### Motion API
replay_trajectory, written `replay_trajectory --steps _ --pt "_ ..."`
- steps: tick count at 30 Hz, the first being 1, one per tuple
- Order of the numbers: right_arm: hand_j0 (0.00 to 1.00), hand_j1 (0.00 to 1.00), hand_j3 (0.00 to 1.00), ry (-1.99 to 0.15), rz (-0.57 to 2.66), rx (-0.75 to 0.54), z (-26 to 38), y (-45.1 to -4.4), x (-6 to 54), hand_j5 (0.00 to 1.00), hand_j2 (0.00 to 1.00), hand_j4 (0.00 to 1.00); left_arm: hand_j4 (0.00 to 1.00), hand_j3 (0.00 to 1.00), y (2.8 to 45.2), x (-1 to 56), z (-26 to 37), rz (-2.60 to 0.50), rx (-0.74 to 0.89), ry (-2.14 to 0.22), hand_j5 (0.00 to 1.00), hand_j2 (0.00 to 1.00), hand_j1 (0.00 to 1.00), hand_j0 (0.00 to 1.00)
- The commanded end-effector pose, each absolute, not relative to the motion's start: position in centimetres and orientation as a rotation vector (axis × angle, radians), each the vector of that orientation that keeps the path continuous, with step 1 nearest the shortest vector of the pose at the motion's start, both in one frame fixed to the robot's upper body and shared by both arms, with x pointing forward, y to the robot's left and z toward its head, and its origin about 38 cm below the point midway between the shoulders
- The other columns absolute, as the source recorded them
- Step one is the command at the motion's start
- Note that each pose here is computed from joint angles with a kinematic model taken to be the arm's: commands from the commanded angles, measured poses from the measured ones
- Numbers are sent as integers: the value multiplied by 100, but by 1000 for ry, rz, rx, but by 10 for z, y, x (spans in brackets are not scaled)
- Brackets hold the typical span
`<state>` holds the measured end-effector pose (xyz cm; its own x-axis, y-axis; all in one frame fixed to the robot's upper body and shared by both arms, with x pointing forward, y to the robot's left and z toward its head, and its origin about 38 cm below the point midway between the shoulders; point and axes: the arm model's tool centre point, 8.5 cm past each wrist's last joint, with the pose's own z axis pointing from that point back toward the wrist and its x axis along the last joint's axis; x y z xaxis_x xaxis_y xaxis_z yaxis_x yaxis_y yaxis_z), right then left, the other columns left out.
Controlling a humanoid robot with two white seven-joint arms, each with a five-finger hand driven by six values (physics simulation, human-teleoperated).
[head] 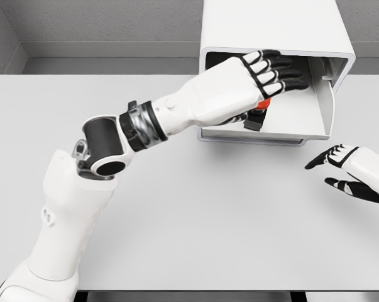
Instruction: Slide open multi-storey tabletop storage cabinets and put open load switch and slide close multi-storey tabletop storage cabinets
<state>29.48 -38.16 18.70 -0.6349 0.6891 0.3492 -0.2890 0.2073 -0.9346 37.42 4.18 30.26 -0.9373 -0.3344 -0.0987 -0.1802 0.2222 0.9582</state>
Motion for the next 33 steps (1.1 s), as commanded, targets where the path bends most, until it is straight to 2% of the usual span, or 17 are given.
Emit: replay_trajectory --steps 1,4,10,13,16,17,20,23,24,28,33 --pt "65 65 65 -1689 1540 -365 185 -379 294 65 65 65 100 100 46 371 312 -1755 451 -2411 100 100 100 100" --pt "65 65 65 -1691 1541 -357 184 -377 295 65 65 65 100 100 57 368 313 -1677 305 -2468 100 100 100 100" --pt "65 65 65 -1721 1552 -340 186 -366 302 65 65 65 100 100 128 365 295 -1470 -86 -2460 100 100 100 100" --pt "65 65 65 -1734 1560 -336 188 -362 306 65 65 65 100 100 181 355 257 -1377 -225 -2314 100 100 100 100" --pt "65 65 65 -1744 1553 -329 187 -359 306 65 65 65 100 100 243 349 250 -1277 -182 -2236 100 100 100 100" --pt "65 65 65 -1749 1557 -323 187 -356 307 65 65 65 100 100 252 345 243 -1252 -202 -2208 100 100 100 100" --pt "65 65 65 -1768 1553 -327 188 -351 311 65 65 65 100 100 296 341 206 -1176 -109 -2068 100 100 100 100" --pt "65 65 65 -1790 1550 -326 189 -345 317 65 65 65 100 100 376 365 172 -1068 138 -1889 100 100 100 100" --pt "65 65 65 -1791 1561 -322 188 -342 321 65 65 65 100 100 390 367 155 -1112 220 -1789 100 100 100 100" --pt "65 65 65 -1793 1547 -328 184 -341 328 65 65 65 100 100 408 364 124 -1091 236 -1678 100 100 100 100" --pt "65 65 65 -1793 1558 -330 184 -338 337 65 65 65 100 100 409 362 119 -1088 233 -1665 100 100 100 100"
